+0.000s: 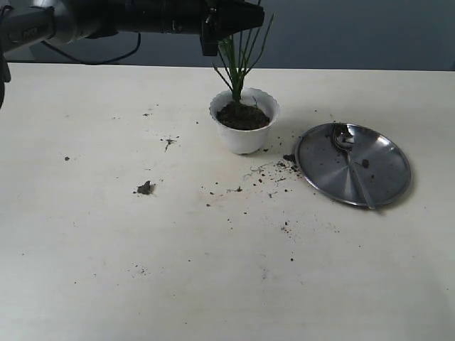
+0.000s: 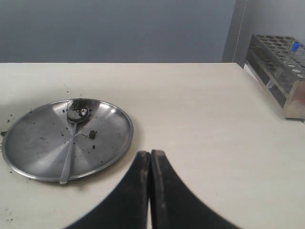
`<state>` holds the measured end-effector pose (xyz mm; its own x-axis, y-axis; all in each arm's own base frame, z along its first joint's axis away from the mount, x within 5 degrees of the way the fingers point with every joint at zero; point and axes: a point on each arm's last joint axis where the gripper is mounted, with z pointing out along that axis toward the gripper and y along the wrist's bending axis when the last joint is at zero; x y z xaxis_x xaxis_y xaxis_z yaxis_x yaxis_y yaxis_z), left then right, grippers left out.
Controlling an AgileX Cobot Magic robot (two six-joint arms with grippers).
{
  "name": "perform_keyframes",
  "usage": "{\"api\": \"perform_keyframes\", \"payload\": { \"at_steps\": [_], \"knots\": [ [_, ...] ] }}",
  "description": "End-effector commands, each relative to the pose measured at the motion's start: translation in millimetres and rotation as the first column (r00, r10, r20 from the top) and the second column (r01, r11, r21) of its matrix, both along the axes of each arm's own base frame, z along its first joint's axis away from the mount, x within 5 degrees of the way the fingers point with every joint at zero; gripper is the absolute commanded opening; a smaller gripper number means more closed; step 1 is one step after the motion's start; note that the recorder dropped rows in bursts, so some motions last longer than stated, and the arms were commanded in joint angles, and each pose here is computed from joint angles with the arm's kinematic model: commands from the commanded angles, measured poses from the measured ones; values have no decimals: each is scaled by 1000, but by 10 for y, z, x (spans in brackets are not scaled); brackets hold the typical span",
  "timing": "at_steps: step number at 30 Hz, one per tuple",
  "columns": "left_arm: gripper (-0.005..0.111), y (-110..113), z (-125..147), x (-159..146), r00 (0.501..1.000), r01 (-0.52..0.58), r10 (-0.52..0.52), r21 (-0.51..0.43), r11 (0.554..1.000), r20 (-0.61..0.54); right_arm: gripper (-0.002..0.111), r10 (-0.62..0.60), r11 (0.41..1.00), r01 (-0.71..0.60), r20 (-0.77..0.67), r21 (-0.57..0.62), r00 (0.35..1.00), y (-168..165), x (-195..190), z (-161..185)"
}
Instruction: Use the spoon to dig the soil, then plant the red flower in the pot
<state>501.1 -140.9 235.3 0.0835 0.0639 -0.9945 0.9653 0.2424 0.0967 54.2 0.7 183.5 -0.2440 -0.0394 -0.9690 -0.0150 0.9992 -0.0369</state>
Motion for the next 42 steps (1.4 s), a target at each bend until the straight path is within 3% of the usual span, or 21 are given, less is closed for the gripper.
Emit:
{"api": "perform_keyframes", "payload": {
  "at_steps": [1, 12, 18, 30, 42],
  "knots": [
    [0, -2, 16, 5, 1000, 2, -2, -22, 1000, 7, -1, -4, 1000, 4, 10, -4, 1000, -3, -2, 5],
    [0, -111, 40, -21, 1000, 15, -16, -56, 998, -20, -1, -4, 1000, 4, 10, -4, 1000, -3, -2, 5],
    [0, -249, 13, -72, 998, 51, -52, -26, 998, -23, -1, -4, 1000, 4, 15, -6, 1000, -3, -1, 9],
    [0, -251, -20, -82, 998, 61, -61, 8, 998, -33, -1, -4, 1000, 4, 15, -6, 1000, -3, -1, 9],
    [0, -86, -471, -68, 990, 23, -22, 6, 1000, -138, -1, -4, 1000, 4, 10, -3, 1000, -3, -3, 5]
  ]
}}
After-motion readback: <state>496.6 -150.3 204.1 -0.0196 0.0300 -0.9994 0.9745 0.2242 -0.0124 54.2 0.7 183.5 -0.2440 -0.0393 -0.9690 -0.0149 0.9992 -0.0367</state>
